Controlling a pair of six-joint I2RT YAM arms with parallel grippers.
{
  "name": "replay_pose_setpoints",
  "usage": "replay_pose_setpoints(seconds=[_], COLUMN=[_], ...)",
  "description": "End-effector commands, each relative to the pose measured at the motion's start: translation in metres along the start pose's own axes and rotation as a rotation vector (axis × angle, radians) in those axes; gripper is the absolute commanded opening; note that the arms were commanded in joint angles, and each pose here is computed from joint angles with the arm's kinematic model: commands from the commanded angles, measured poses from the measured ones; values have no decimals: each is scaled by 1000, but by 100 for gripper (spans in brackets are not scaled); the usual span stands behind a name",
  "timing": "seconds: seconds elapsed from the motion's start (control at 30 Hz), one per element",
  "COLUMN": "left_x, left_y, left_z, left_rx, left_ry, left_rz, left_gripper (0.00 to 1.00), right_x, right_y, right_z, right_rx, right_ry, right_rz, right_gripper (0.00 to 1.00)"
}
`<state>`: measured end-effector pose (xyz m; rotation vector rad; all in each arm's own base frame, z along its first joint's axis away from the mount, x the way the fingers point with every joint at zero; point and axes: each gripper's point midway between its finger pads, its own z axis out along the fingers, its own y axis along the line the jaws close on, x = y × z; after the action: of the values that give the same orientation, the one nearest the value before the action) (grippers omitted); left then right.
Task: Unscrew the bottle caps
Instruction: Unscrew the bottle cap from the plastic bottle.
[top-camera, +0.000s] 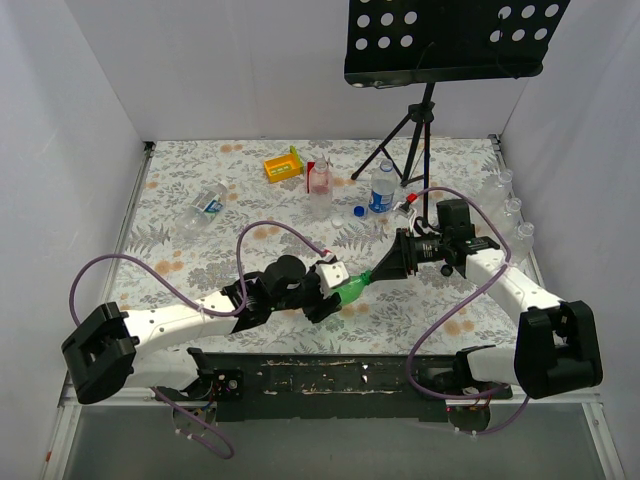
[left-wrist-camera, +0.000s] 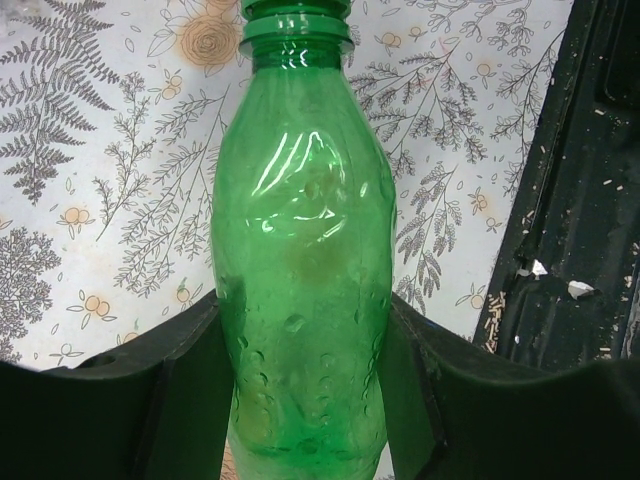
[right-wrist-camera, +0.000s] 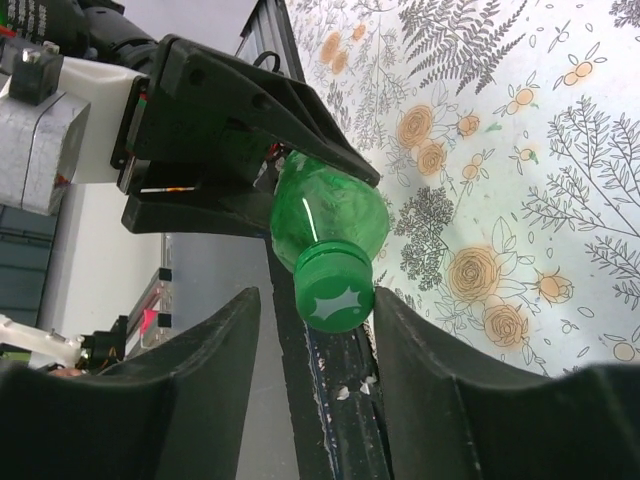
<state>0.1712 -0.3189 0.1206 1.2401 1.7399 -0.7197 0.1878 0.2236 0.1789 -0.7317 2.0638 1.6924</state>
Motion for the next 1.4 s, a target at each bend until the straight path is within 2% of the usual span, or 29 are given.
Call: replay_pose_setpoints(seconds=[0.0,0.1,0.2,0.4,0.53,0.6,0.77,0.87,0.97,1.07,1.13,1.23,1.37], left_x=[-26,-26,-27,-28,-33,-36,-39,-34,-42,-46,-47,-45,-41], left_y=[3,2,2,2,-1,-9,-28,-48,-59,-64,-62,-58,-50], left_z=[1,2,2,1,-5,-11,-29,-45,-65,-78,-79,-73,-64], left_rx=[-12,-7,-8,-5,-1,40,234,423,597,716,751,747,707], left_ry=[-65,-65,-66,-70,-97,-125,-133,-103,-128,-133,-124,-96,-76], left_rz=[21,24,28,31,14,-2,-81,-145,-219,-265,-283,-296,-287], left_gripper=[5,5,5,5,4,4,5,5,5,6,6,6,6], right_x=[-10,-10,-9,-7,-5,-2,10,26,26,16,12,9,8], right_y=[8,8,8,13,20,22,29,38,39,27,19,17,19], right_z=[3,4,4,4,3,3,4,1,-2,-2,-1,-2,-1], right_rx=[-36,-36,-40,-65,-104,-112,-134,-178,-190,-106,-22,-1,11], right_ry=[1,4,6,11,14,22,97,188,241,274,298,330,307], right_rz=[-27,-26,-26,-62,-142,-236,-504,-665,-894,-1122,-1215,-1222,-1220], right_gripper=[54,53,49,23,12,8,5,4,4,4,4,4,5])
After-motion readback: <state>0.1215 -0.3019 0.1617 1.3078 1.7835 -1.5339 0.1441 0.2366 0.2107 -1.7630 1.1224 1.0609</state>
